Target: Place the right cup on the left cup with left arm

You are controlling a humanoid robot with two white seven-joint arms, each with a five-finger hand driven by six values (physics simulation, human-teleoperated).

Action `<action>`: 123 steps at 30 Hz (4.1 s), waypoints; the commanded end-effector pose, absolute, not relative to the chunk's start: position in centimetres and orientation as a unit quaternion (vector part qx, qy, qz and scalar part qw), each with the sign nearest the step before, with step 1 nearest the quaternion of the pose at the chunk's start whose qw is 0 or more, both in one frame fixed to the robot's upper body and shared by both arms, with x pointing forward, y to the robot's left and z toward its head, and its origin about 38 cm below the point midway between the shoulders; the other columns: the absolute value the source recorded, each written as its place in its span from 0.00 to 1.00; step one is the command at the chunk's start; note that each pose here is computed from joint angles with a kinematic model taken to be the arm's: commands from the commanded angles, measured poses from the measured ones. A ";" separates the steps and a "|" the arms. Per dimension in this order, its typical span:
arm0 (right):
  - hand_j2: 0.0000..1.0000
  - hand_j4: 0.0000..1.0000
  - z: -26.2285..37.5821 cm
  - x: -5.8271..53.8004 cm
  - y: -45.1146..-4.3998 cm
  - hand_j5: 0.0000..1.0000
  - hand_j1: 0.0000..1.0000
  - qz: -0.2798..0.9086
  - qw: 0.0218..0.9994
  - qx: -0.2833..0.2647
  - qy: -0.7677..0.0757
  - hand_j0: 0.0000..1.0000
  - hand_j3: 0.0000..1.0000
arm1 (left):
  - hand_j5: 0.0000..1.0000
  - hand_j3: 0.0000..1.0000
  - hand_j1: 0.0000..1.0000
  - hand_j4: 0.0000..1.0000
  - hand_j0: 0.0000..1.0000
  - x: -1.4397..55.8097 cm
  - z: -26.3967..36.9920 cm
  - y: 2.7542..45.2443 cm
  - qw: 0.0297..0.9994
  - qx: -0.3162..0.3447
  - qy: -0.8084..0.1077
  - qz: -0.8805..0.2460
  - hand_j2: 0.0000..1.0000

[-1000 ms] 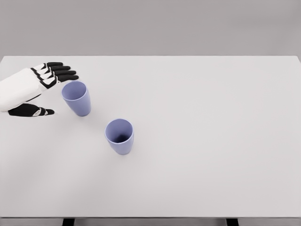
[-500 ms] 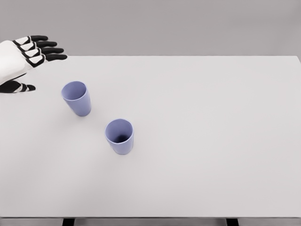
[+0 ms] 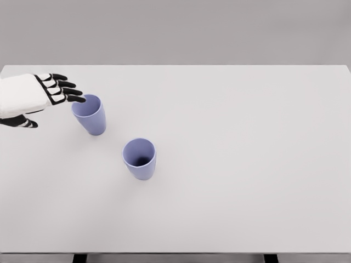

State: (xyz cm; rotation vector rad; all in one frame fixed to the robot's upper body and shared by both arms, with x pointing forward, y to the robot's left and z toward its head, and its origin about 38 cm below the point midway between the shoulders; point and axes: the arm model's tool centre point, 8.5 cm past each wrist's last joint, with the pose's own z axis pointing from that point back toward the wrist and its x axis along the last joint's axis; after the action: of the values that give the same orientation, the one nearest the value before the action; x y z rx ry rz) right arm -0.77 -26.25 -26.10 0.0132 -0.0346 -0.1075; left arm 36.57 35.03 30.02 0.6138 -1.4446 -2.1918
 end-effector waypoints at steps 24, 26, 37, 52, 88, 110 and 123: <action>1.00 1.00 -26.1 -0.8 -26.2 1.00 1.00 -0.054 0.998 0.007 -0.017 1.00 1.00 | 1.00 1.00 1.00 1.00 1.00 37.7 30.6 25.1 0.155 0.032 -0.492 -0.856 1.00; 1.00 1.00 -26.1 -0.8 -26.3 1.00 1.00 -0.054 0.998 0.007 -0.017 1.00 1.00 | 1.00 1.00 1.00 1.00 1.00 37.8 31.2 24.4 0.152 0.020 -0.494 -0.856 1.00; 1.00 1.00 -26.1 -0.8 -26.3 1.00 1.00 -0.054 0.998 0.007 -0.017 1.00 1.00 | 1.00 1.00 1.00 1.00 1.00 37.8 32.8 19.8 0.112 -0.029 -0.485 -0.867 1.00; 1.00 1.00 -26.1 -0.8 -26.3 1.00 1.00 -0.054 0.998 0.007 -0.017 1.00 1.00 | 1.00 1.00 1.00 1.00 1.00 37.8 32.0 17.6 0.065 -0.019 -0.454 -0.888 1.00; 1.00 1.00 -26.1 -0.8 -26.3 1.00 1.00 -0.054 0.998 0.007 -0.017 1.00 1.00 | 1.00 1.00 1.00 1.00 1.00 38.2 28.4 17.0 0.041 0.021 -0.462 -0.886 1.00; 1.00 1.00 -26.1 -0.8 -26.3 1.00 1.00 -0.054 0.998 0.007 -0.017 1.00 1.00 | 1.00 1.00 1.00 1.00 1.00 38.6 25.5 17.3 0.059 0.013 -0.448 -0.892 1.00; 1.00 1.00 -26.1 -0.8 -26.3 1.00 1.00 -0.054 0.998 0.007 -0.017 1.00 1.00 | 1.00 1.00 1.00 1.00 1.00 38.3 24.7 16.6 0.056 0.001 -0.449 -0.892 1.00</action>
State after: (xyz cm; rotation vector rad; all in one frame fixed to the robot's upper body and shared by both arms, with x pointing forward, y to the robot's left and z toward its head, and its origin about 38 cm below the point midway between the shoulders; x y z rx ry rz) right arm -0.78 -26.25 -26.10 0.0131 -0.0344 -0.1075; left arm 38.27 16.79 24.44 0.0011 -1.3526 -2.7083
